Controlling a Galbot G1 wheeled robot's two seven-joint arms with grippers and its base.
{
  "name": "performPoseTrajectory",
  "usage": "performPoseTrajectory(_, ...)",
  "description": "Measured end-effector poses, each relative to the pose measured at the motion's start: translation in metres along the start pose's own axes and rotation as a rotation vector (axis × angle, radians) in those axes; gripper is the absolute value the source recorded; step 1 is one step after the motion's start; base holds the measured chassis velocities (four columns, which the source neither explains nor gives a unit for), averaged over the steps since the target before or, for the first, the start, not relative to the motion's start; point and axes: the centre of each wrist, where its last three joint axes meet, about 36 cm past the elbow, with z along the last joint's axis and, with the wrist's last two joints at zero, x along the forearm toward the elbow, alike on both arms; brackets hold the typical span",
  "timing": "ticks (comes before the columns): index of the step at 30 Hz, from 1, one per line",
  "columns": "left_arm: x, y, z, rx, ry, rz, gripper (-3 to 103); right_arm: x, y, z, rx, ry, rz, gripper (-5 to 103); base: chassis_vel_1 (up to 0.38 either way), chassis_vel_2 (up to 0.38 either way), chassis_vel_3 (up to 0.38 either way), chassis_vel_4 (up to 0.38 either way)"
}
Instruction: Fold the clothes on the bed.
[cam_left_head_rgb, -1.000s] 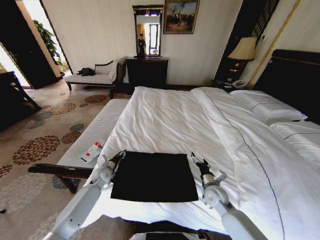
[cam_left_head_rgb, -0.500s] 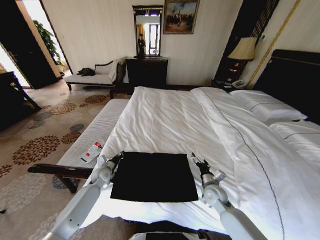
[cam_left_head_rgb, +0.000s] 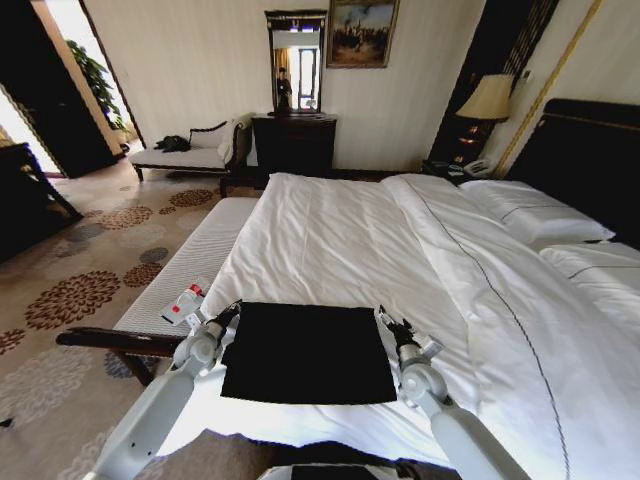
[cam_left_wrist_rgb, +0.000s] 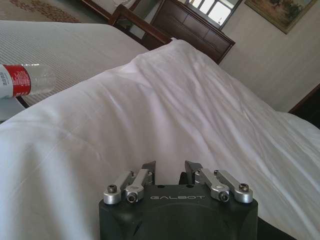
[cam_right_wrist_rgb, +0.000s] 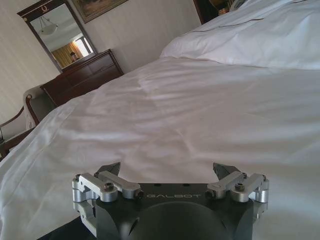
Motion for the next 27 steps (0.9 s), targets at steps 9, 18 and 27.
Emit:
performPoseTrajectory(9,-0.010,-0.014,0.026,0.028,0.049,0.029,78,0.003,-0.002,-0.005,0.010,-0.008,0.000,100,0.000,0.000,0.000,0.000)
performPoseTrajectory(18,-0.018,-0.024,0.041,0.036,0.065,0.041,96,0.004,-0.007,-0.009,0.021,-0.014,0.006,100,0.000,0.000,0.000,0.000)
performPoseTrajectory(27,-0.020,-0.022,0.031,0.062,0.048,0.033,68,0.002,-0.008,-0.013,0.027,-0.019,0.004,100,0.000,0.000,0.000,0.000)
